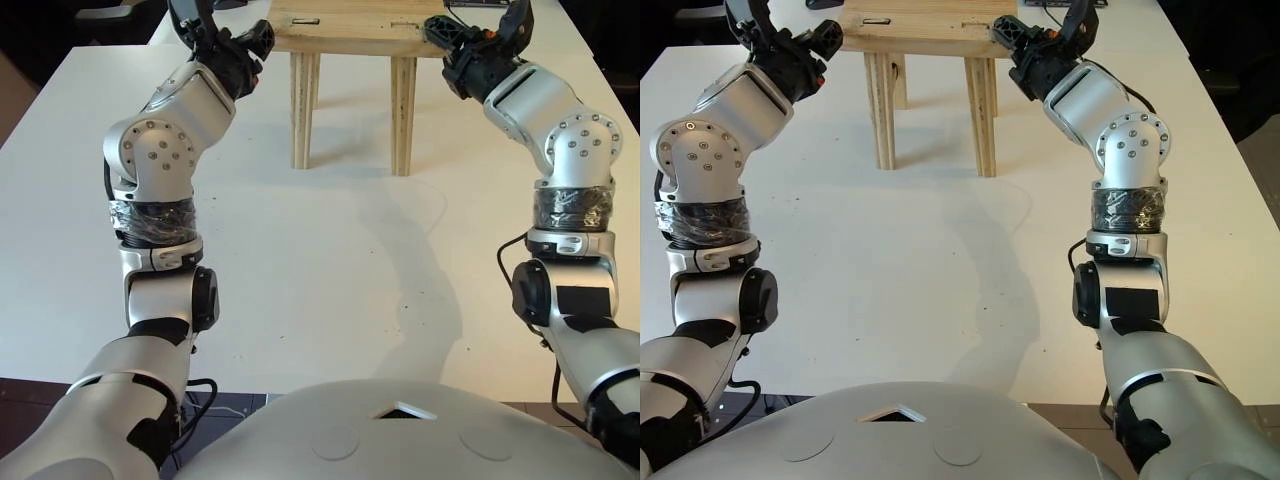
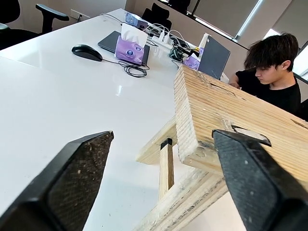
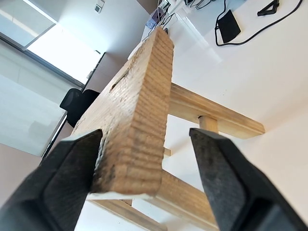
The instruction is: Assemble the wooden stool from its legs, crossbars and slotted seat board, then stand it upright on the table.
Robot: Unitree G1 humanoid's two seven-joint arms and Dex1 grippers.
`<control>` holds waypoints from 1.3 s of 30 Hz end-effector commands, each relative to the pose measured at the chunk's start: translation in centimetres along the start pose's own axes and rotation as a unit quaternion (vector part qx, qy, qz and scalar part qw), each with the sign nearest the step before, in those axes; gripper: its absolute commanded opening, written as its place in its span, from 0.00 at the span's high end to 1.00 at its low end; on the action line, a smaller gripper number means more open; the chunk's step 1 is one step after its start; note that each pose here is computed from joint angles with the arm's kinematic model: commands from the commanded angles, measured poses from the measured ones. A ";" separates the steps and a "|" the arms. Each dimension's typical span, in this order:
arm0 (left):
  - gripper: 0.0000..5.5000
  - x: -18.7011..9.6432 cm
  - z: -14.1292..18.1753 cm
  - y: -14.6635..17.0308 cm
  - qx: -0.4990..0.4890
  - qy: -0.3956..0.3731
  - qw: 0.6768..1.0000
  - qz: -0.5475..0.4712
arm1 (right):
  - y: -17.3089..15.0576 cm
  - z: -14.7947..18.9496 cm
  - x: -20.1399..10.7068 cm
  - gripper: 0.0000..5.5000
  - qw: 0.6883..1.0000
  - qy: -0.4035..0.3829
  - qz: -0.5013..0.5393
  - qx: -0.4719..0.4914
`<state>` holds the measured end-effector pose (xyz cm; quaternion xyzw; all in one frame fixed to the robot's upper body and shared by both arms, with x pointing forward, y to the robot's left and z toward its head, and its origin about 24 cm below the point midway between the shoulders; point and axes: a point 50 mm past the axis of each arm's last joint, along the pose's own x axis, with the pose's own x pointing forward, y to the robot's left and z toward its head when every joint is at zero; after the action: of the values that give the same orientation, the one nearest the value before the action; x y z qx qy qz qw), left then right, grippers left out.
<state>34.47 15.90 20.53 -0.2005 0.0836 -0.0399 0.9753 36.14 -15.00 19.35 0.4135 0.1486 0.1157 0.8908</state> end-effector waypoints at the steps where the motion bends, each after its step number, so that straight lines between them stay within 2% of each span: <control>1: 0.17 -0.4 -0.4 0.6 0.042 -0.018 0.999 0.000 | -1.7 0.5 -0.2 0.40 0.999 -0.022 -0.032 -0.011; 4: 0.16 -2.1 -0.7 1.7 0.149 -0.071 0.986 0.001 | -1.9 1.1 -1.1 0.40 0.996 -0.061 -0.015 -0.064; 6: 0.16 -3.2 -1.7 3.0 0.204 -0.084 0.975 0.012 | -2.1 1.0 -2.0 0.40 0.995 -0.072 0.017 -0.061; 10: 0.16 -5.1 -2.5 3.5 0.200 -0.121 0.972 -0.008 | -0.3 1.5 -4.0 0.40 0.985 -0.111 0.129 -0.022; 12: 0.16 -5.8 -2.8 3.4 0.197 -0.133 0.971 -0.021 | -0.1 1.8 -4.7 0.40 0.980 -0.132 0.146 -0.042; 14: 0.16 -6.5 -4.1 3.4 0.204 -0.130 0.970 -0.033 | -1.1 1.5 -5.4 0.40 0.972 -0.158 0.115 -0.130; 16: 0.16 -7.0 -5.9 3.6 0.222 -0.127 0.966 -0.031 | -3.5 -0.6 -5.3 0.40 0.955 -0.127 0.048 -0.263; 18: 0.16 -7.2 -7.5 4.3 0.206 -0.109 0.972 -0.013 | -5.9 -3.0 -5.5 0.40 0.933 -0.090 0.006 -0.349; 22: 0.16 -7.6 -10.3 5.3 0.211 -0.073 0.975 -0.002 | -9.2 -6.5 -6.8 0.40 0.894 -0.079 -0.047 -0.439; 25: 0.25 -8.0 -12.3 6.2 0.237 -0.055 0.970 -0.006 | -10.6 -8.0 -7.0 0.40 0.863 -0.110 -0.070 -0.487; 31: 0.25 -7.9 -16.1 8.5 0.277 -0.028 0.960 0.006 | -13.5 -10.4 -6.3 0.40 0.871 -0.105 -0.095 -0.471; 39: 0.25 -7.2 -18.9 9.7 0.296 -0.017 0.954 0.032 | -16.1 -12.2 -5.5 0.40 0.877 -0.096 -0.141 -0.450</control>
<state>23.97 18.37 0.77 0.0894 0.0631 -0.0346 0.9934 27.26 -18.52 0.22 -0.0485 0.0599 0.0078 0.9970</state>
